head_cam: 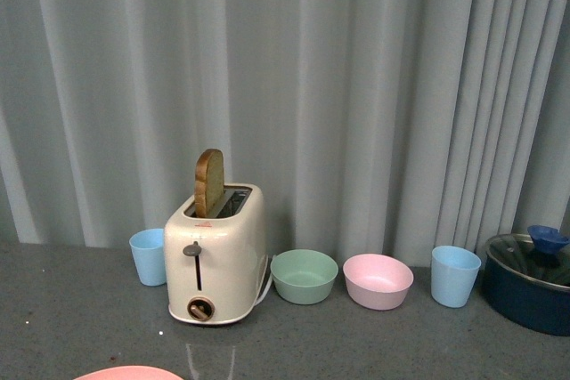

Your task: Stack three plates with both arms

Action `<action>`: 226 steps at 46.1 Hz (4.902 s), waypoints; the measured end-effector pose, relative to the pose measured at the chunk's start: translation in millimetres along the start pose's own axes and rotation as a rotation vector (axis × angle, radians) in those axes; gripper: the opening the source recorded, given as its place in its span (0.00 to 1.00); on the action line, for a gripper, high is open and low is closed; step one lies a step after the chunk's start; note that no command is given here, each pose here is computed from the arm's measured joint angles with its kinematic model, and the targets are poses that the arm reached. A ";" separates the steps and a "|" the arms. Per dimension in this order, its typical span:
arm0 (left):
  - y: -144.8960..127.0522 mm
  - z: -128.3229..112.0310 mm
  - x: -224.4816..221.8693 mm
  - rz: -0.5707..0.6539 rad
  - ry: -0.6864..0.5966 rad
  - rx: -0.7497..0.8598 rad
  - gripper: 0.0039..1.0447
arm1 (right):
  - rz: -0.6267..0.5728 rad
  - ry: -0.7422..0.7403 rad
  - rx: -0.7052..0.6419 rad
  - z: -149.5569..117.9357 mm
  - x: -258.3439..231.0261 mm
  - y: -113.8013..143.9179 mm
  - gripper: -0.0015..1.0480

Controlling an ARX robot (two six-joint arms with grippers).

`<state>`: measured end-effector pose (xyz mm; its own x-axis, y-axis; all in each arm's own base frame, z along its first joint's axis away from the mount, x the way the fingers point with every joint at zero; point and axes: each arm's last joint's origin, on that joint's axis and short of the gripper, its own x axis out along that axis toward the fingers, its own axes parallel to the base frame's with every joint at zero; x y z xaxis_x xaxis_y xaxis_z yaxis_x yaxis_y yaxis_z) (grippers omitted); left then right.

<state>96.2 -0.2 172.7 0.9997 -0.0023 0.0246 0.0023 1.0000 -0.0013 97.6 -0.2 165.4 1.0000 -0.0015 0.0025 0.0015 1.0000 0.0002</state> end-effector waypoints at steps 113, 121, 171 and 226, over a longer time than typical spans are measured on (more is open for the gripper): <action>46.8 -31.7 275.7 -0.250 1.048 0.183 0.94 | 0.000 0.000 0.000 0.0 0.0 0.1 0.93; 67.4 -50.2 283.6 -0.213 1.091 0.254 0.94 | 0.000 0.000 0.000 0.0 0.0 0.1 0.93; 93.3 -101.2 288.2 -0.206 1.187 0.172 0.94 | 0.000 0.000 0.000 0.0 0.0 0.1 0.93; 78.4 -119.9 282.5 -0.258 1.200 0.186 0.36 | 0.000 0.000 0.000 0.0 0.0 0.1 0.93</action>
<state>381.7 77.4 59.7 0.3610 -0.1007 -0.9271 0.2965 0.9550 0.0117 97.6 -0.2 165.4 1.0000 -0.0011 0.0025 0.0011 1.0000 0.0002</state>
